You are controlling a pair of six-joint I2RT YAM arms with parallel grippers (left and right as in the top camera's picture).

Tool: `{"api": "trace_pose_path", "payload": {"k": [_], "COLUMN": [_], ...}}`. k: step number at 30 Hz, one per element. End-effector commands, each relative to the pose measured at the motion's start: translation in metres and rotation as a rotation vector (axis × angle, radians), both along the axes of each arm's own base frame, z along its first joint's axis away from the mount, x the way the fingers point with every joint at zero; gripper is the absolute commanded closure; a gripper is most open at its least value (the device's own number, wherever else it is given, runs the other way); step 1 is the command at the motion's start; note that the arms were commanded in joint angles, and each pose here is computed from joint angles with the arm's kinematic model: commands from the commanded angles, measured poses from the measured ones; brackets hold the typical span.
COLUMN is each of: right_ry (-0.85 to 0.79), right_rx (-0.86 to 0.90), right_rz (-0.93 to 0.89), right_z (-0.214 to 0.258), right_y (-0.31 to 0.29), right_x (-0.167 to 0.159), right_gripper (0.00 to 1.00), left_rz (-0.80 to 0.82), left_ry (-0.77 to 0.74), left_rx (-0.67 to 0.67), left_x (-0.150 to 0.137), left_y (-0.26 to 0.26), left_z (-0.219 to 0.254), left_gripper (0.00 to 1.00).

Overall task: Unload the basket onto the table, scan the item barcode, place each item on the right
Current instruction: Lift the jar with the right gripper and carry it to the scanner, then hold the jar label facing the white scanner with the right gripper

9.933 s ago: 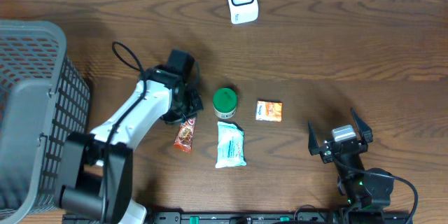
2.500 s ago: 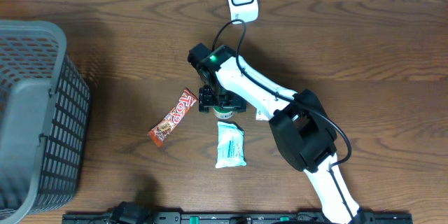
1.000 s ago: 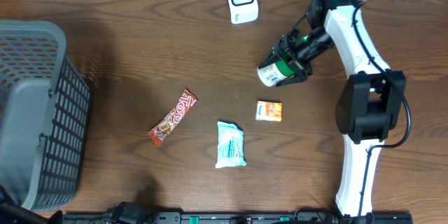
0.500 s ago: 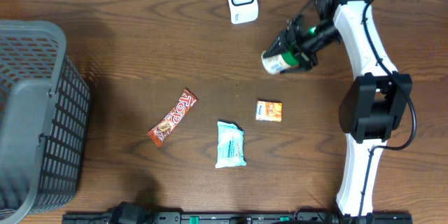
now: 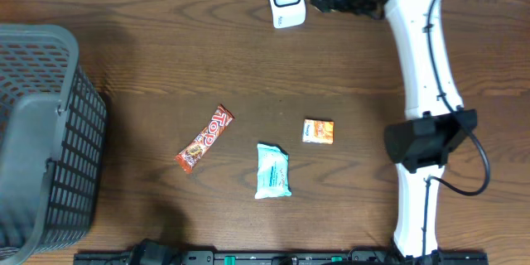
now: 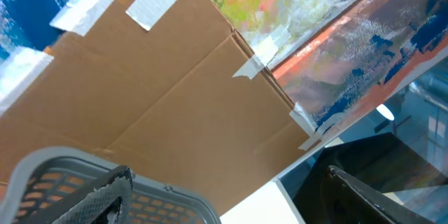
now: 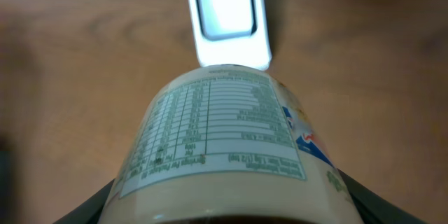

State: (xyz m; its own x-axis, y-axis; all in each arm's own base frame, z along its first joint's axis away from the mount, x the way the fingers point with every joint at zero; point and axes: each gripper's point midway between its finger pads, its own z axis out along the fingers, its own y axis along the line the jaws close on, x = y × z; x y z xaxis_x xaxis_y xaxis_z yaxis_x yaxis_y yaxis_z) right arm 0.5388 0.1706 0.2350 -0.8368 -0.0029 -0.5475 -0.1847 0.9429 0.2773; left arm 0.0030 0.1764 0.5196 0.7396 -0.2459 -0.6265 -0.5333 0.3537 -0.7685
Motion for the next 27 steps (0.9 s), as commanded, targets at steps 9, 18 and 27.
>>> {"api": "trace_pose_path", "payload": {"k": [9,18,27], "right_ry": [-0.359,-0.508,-0.581], "right_rx": [-0.272,-0.186,-0.144], "right_rz": [-0.227,-0.301,-0.303], "right_z": [-0.010,-0.041,-0.064], "right_y": [0.025,0.031,0.044], "right_x": [0.059,0.092,0.108], "right_gripper": [0.52,0.44,0.44], "left_rz": [-0.023,-0.043,-0.084], "left_ry": [-0.083,-0.085,-0.076], "left_rx": [-0.044,-0.027,-0.003], "left_x": [0.017,0.021,0.042], "left_y": [-0.005,-0.008,-0.016], "left_z": [-0.009,-0.007,-0.015], "left_gripper": [0.13,0.12,0.13]}}
